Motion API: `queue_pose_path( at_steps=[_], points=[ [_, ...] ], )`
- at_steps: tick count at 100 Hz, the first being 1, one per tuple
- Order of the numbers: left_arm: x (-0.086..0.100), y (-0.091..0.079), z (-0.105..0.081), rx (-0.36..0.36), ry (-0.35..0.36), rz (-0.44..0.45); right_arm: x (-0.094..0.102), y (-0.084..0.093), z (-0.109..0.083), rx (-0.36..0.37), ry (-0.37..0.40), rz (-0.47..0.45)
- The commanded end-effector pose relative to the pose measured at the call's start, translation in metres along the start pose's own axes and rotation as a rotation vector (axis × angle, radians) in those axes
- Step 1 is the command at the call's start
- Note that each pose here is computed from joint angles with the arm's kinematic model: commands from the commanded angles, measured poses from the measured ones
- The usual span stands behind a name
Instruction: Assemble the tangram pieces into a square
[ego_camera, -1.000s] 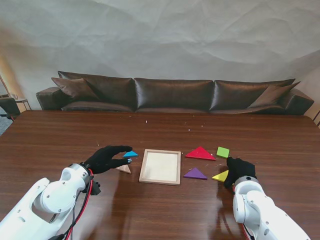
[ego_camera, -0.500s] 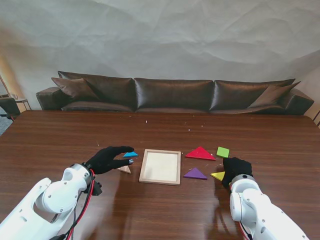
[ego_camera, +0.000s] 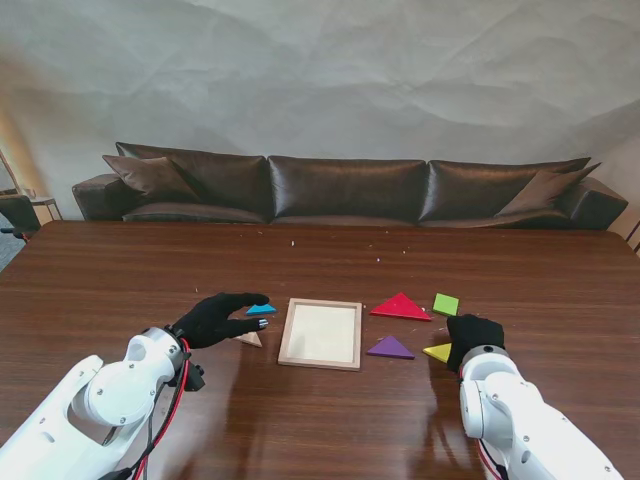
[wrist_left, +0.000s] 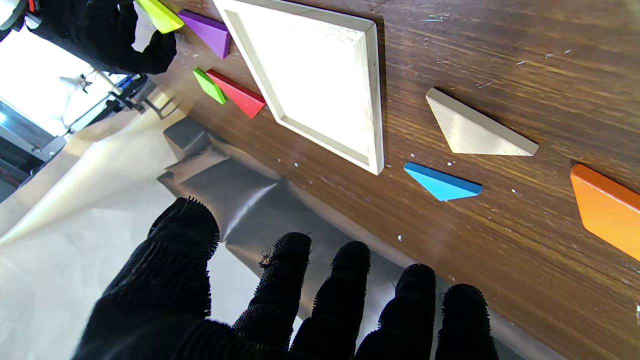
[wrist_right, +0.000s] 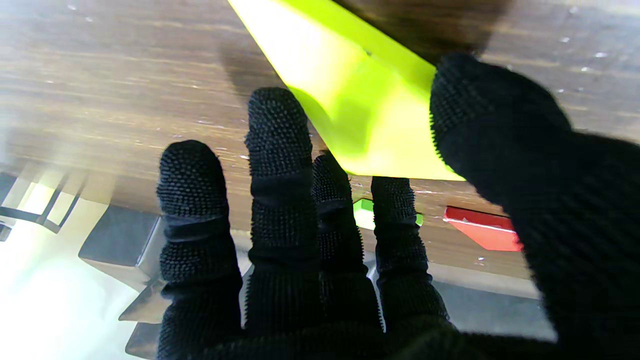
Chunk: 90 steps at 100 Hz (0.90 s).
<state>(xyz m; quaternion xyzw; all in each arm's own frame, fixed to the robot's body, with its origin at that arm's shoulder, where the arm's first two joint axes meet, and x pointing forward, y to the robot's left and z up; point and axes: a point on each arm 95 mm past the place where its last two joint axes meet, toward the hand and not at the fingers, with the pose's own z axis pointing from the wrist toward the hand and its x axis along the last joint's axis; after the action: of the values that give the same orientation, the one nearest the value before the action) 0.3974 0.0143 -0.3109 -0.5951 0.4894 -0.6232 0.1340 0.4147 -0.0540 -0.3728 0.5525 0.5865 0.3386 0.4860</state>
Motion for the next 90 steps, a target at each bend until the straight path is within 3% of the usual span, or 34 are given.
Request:
queue_pose_path(
  at_steps=[1,53,90],
  points=[
    [0.0006,0.0026,0.0001,-0.019,0.0,-0.008,0.0014,-0.0204,-0.0043,0.062,0.014,-0.024],
    [0.0002,0.0022,-0.0012,-0.018,-0.002,-0.011,0.0037,-0.0224,-0.0029,0.054,0.063,-0.106],
    [0.0005,0.0025,-0.0017,-0.027,-0.008,-0.014,0.0033,-0.0228,-0.0033,0.071,0.085,-0.101]
  ],
)
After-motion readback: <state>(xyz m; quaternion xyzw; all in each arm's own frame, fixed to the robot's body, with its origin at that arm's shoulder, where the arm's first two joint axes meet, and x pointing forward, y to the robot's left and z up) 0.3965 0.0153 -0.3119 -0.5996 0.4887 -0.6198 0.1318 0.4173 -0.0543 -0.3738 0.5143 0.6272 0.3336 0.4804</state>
